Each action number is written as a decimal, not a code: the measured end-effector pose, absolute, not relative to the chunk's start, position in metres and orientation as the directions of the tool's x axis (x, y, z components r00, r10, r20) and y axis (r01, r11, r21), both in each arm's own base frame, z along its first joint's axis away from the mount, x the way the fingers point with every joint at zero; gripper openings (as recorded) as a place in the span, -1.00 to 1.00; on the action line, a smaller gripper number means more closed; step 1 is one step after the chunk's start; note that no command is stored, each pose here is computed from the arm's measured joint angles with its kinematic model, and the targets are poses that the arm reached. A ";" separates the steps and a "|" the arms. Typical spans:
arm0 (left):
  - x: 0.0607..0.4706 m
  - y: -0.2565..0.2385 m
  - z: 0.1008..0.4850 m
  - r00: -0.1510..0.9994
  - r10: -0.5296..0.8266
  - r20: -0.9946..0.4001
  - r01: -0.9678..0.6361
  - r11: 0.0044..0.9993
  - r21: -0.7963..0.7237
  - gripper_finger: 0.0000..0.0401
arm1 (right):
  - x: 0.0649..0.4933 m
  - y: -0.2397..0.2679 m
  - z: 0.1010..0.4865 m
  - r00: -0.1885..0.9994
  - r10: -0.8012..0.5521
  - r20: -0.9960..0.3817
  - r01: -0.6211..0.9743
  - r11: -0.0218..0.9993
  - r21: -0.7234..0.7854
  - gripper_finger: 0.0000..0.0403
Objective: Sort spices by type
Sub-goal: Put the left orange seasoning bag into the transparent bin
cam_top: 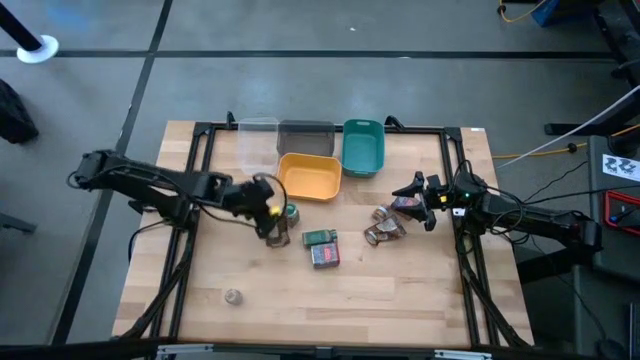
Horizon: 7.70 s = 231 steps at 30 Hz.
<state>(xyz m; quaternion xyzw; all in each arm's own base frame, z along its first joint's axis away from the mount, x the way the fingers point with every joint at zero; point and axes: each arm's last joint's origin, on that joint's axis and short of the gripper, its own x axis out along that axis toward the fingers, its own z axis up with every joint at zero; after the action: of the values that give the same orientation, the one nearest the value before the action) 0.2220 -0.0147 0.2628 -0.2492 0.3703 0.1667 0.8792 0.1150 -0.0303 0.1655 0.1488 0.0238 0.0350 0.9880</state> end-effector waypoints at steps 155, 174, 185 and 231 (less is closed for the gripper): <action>0.268 -0.080 0.131 0.162 0.017 -0.987 -0.671 0.735 -0.098 -0.16 | 0.114 -0.030 0.158 0.990 0.081 -0.114 -0.039 0.944 0.328 0.28; 0.271 -0.082 0.143 0.242 -0.075 -0.967 -0.560 0.804 -0.202 -0.97 | 0.114 -0.030 0.158 0.990 0.081 -0.114 -0.039 0.944 0.328 0.28; 0.254 -0.077 0.204 0.454 -0.130 -0.881 -0.489 0.791 -0.368 -1.00 | 0.114 -0.030 0.158 0.990 0.081 -0.113 -0.039 0.944 0.328 0.28; 0.175 0.176 0.186 0.175 0.854 -0.490 -0.904 0.337 0.264 -1.00 | 0.114 -0.030 0.158 0.992 0.068 -0.110 -0.039 0.968 0.249 0.28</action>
<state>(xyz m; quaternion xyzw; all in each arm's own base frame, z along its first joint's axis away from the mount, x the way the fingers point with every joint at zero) 0.1745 0.1757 0.1855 -0.0433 0.2875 0.5742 0.7653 0.1145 -0.0303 0.1580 0.1240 0.0588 0.0271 0.9902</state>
